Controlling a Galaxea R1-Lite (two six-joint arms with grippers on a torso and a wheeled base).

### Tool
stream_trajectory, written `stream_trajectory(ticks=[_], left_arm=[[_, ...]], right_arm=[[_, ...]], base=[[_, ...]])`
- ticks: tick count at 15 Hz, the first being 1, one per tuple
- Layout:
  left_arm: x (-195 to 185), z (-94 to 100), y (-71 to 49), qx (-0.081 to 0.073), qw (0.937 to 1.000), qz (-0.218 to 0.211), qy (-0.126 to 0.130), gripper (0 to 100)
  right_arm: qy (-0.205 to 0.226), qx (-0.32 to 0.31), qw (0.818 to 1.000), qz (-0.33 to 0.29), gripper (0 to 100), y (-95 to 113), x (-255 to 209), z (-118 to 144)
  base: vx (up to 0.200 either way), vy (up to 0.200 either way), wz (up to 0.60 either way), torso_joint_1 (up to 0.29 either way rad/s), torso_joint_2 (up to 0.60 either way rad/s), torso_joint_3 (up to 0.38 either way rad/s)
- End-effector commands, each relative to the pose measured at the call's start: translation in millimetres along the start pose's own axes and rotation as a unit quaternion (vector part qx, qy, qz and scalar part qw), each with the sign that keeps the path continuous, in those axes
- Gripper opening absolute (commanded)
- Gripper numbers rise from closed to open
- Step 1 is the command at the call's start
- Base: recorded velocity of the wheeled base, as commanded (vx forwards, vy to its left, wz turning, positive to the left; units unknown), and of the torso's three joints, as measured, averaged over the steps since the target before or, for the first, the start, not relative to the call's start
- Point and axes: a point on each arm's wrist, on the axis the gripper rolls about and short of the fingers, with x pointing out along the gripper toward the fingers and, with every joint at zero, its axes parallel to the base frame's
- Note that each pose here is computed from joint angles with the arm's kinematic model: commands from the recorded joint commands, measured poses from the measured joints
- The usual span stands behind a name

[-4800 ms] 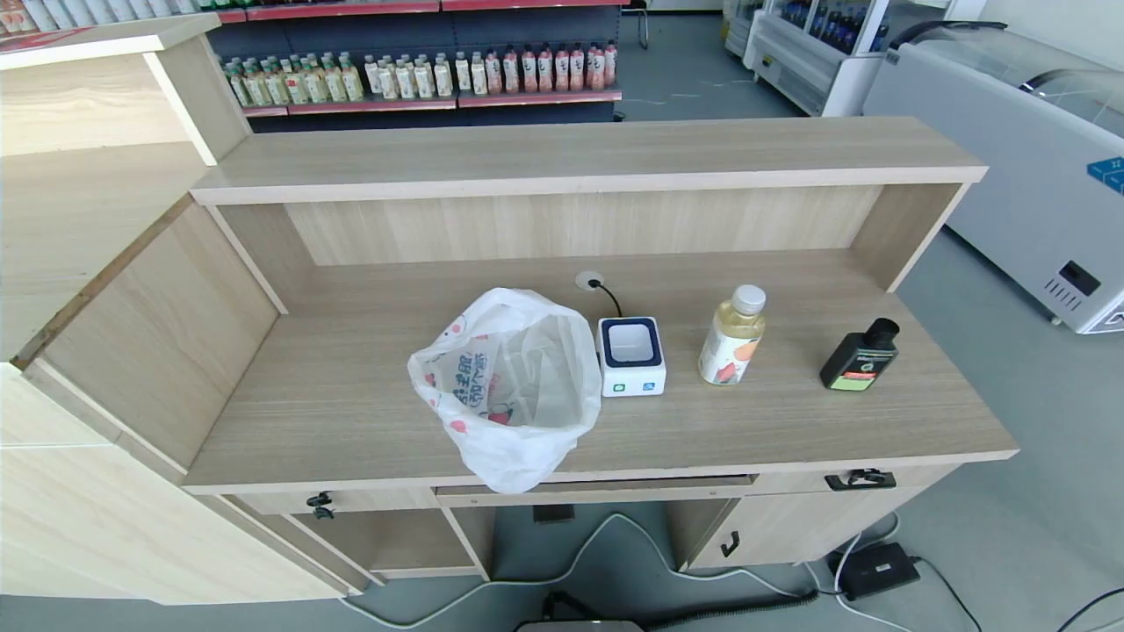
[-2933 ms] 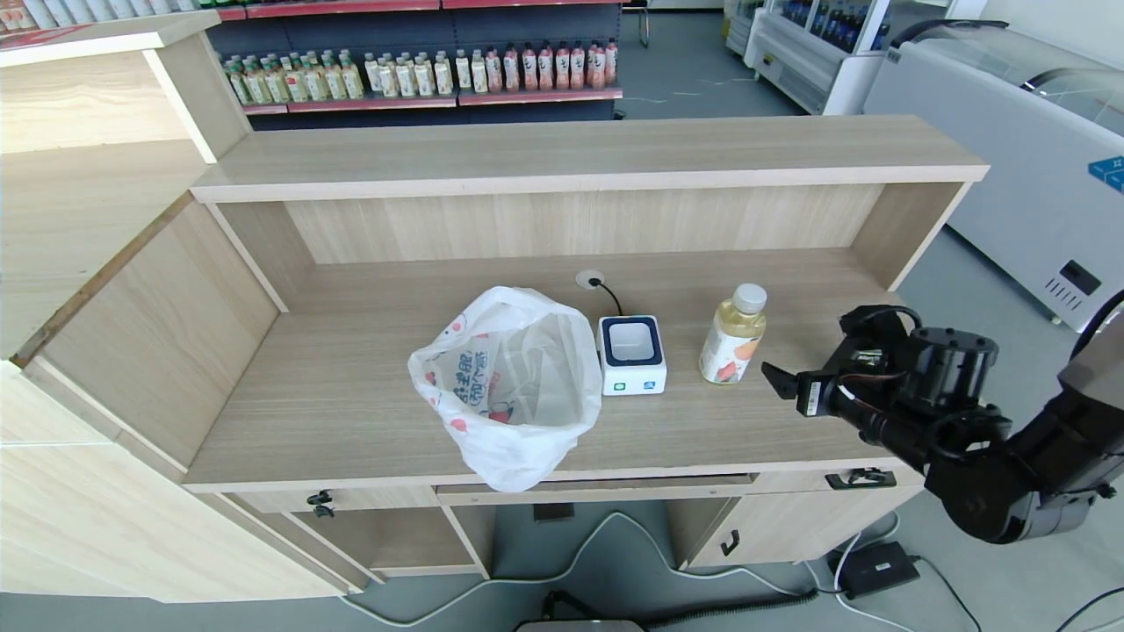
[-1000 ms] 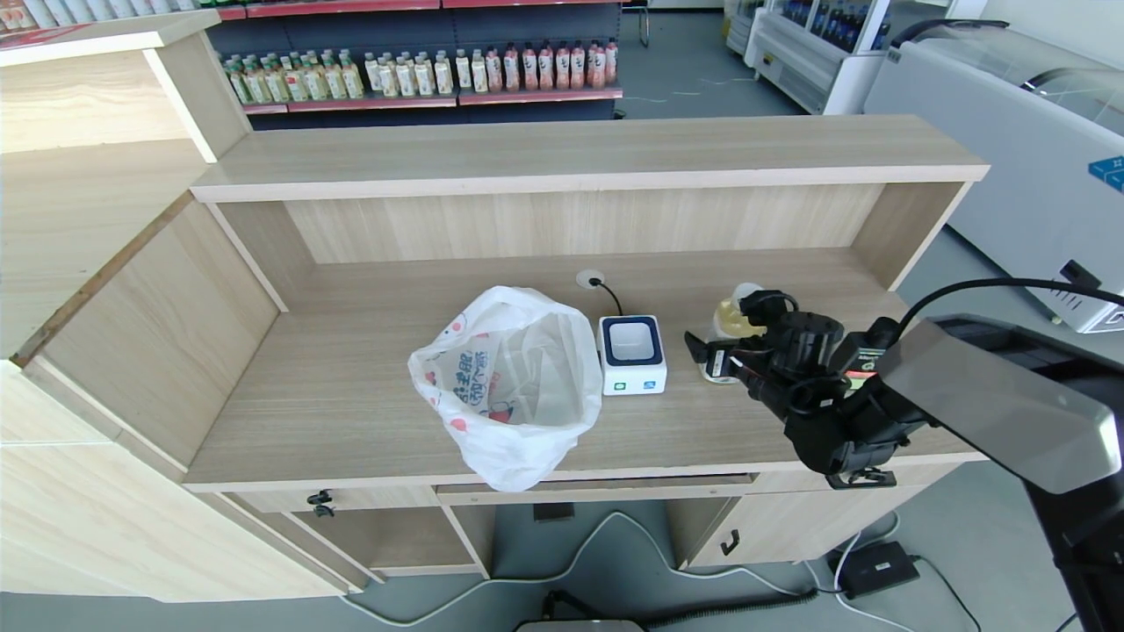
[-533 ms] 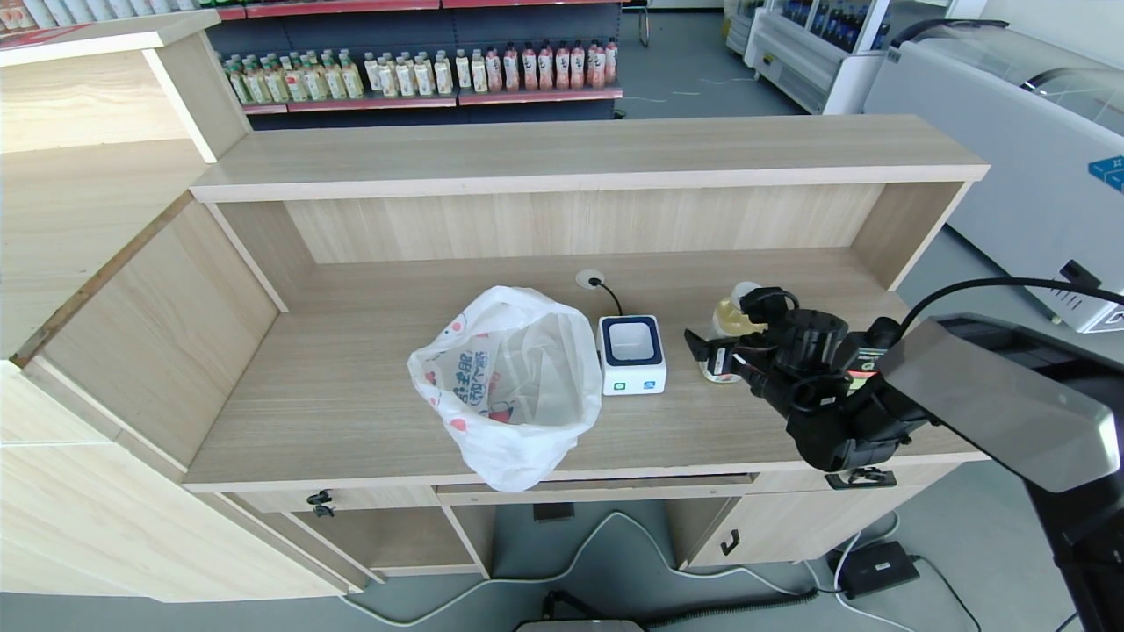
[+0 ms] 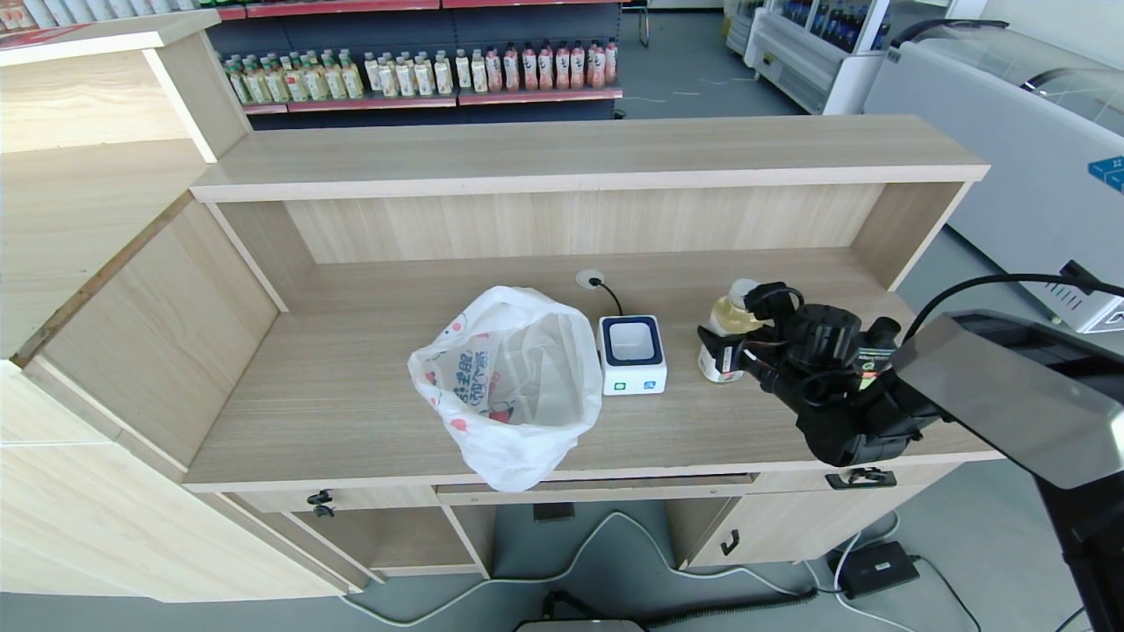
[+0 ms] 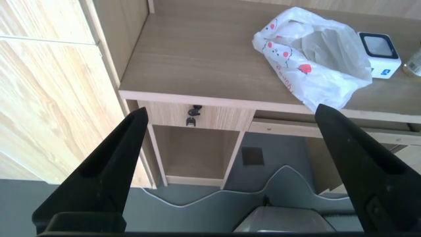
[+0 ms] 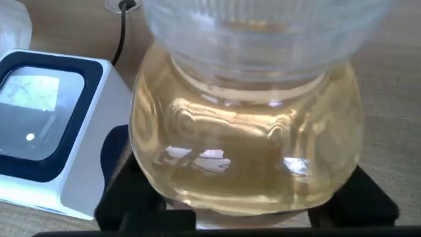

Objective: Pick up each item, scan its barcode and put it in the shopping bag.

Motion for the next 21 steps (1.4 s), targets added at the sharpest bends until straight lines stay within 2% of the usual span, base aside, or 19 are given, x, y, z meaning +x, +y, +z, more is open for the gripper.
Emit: stream_trajectory(ticks=[1, 5, 7, 10, 12, 13, 14, 16, 19, 21], left_arm=[[0.0, 0.0, 0.0, 0.0, 1.0, 0.001, 0.0, 100], [0.0, 0.0, 0.0, 0.0, 1.0, 0.001, 0.0, 100], [0.0, 0.0, 0.0, 0.0, 1.0, 0.001, 0.0, 100], [0.0, 0.0, 0.0, 0.0, 1.0, 0.001, 0.0, 100], [0.0, 0.0, 0.0, 0.0, 1.0, 0.001, 0.0, 100], [0.0, 0.0, 0.0, 0.0, 1.0, 0.001, 0.0, 100], [0.0, 0.0, 0.0, 0.0, 1.0, 0.001, 0.0, 100], [0.0, 0.0, 0.0, 0.0, 1.0, 0.001, 0.0, 100], [0.0, 0.0, 0.0, 0.0, 1.0, 0.001, 0.0, 100], [0.0, 0.0, 0.0, 0.0, 1.0, 0.001, 0.0, 100]], right_arm=[[0.004, -0.005, 1.0, -0.005, 0, -3.8, -1.9, -1.7], [0.023, -0.035, 0.999, -0.007, 0, -8.8, -9.1, -10.6], [0.002, -0.034, 0.999, -0.002, 0, -12.7, -15.9, 3.2], [-0.016, 0.049, 0.999, 0.011, 0, -20.8, -58.6, 80.7], [-0.008, 0.089, 0.995, 0.051, 0, -37.5, -99.3, 132.8], [-0.008, 0.094, 0.993, 0.075, 0, -46.0, -113.7, 148.1], [-0.007, 0.109, 0.985, 0.133, 0, -52.9, -143.6, 175.3], [-0.004, 0.16, 0.954, 0.255, 0, -44.8, -198.4, 217.1], [0.007, 0.199, 0.902, 0.384, 0, -17.3, -251.3, 238.6], [0.014, 0.2, 0.878, 0.436, 0, 1.9, -269.7, 238.5]], base=[[0.0, 0.0, 0.0, 0.0, 0.0, 0.0], [0.0, 0.0, 0.0, 0.0, 0.0, 0.0], [0.0, 0.0, 0.0, 0.0, 0.0, 0.0], [0.0, 0.0, 0.0, 0.0, 0.0, 0.0], [0.0, 0.0, 0.0, 0.0, 0.0, 0.0], [0.0, 0.0, 0.0, 0.0, 0.0, 0.0], [0.0, 0.0, 0.0, 0.0, 0.0, 0.0], [0.0, 0.0, 0.0, 0.0, 0.0, 0.0], [0.0, 0.0, 0.0, 0.0, 0.0, 0.0], [0.0, 0.0, 0.0, 0.0, 0.0, 0.0]])
